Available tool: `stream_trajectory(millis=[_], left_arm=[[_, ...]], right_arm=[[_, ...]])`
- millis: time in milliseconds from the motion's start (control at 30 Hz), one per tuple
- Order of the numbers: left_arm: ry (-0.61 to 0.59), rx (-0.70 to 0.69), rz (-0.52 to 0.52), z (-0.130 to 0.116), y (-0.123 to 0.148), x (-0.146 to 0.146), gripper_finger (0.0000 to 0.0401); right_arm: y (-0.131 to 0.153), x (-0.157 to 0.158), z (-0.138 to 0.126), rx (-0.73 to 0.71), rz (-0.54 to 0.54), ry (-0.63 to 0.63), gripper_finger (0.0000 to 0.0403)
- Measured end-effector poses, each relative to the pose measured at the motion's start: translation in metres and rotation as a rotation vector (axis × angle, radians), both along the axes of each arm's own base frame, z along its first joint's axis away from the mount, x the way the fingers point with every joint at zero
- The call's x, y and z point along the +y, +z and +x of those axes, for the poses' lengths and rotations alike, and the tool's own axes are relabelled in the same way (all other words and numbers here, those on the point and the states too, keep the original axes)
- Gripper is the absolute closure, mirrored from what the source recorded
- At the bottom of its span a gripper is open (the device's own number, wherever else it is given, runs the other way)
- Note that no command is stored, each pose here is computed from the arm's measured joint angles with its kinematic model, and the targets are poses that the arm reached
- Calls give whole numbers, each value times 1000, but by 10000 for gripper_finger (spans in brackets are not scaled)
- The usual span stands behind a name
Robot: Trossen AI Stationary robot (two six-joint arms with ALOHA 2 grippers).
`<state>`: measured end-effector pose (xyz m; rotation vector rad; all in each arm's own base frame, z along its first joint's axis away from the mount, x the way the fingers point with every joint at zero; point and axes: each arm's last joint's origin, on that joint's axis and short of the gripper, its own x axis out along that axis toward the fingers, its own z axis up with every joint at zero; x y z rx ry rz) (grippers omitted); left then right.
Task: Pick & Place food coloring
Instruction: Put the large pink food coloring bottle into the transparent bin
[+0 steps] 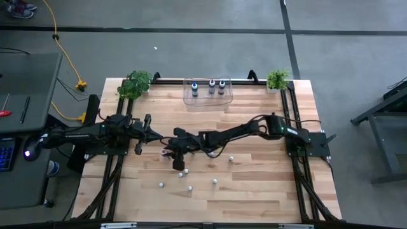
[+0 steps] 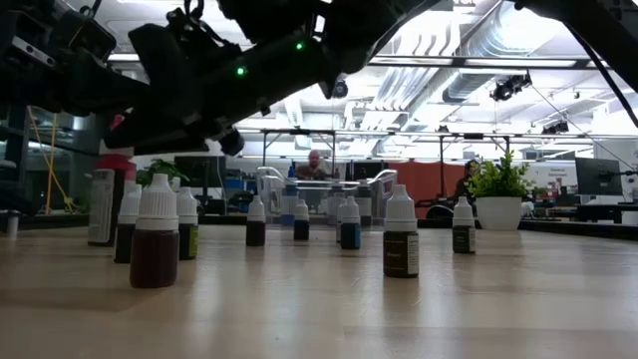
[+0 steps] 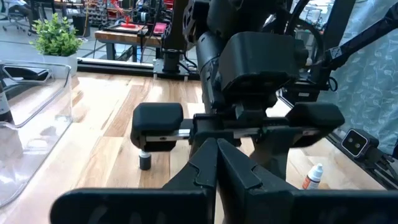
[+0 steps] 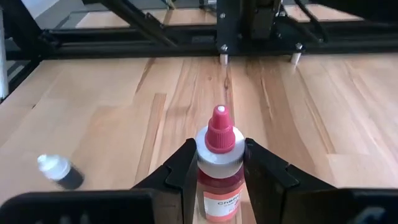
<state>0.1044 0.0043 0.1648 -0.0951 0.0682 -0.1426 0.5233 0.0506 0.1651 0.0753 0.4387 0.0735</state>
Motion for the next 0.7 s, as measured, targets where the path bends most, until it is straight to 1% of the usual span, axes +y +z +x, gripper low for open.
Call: stream_trajectory(millis=[167,367,567,700], left_arm=[[0,-1,0,0,0,0,399],[0,0,0,0,0,0,399],[2,0,0,0,0,0,399],[1,-1,0,0,0,0,399]], right_arm=[[9,-1,-4,28,17,-14,302],[21,-4,-7,27,-1,-58,302],[23,-5,-10,52,4,-89,302],[24,-7,-10,54,6,-142,302]])
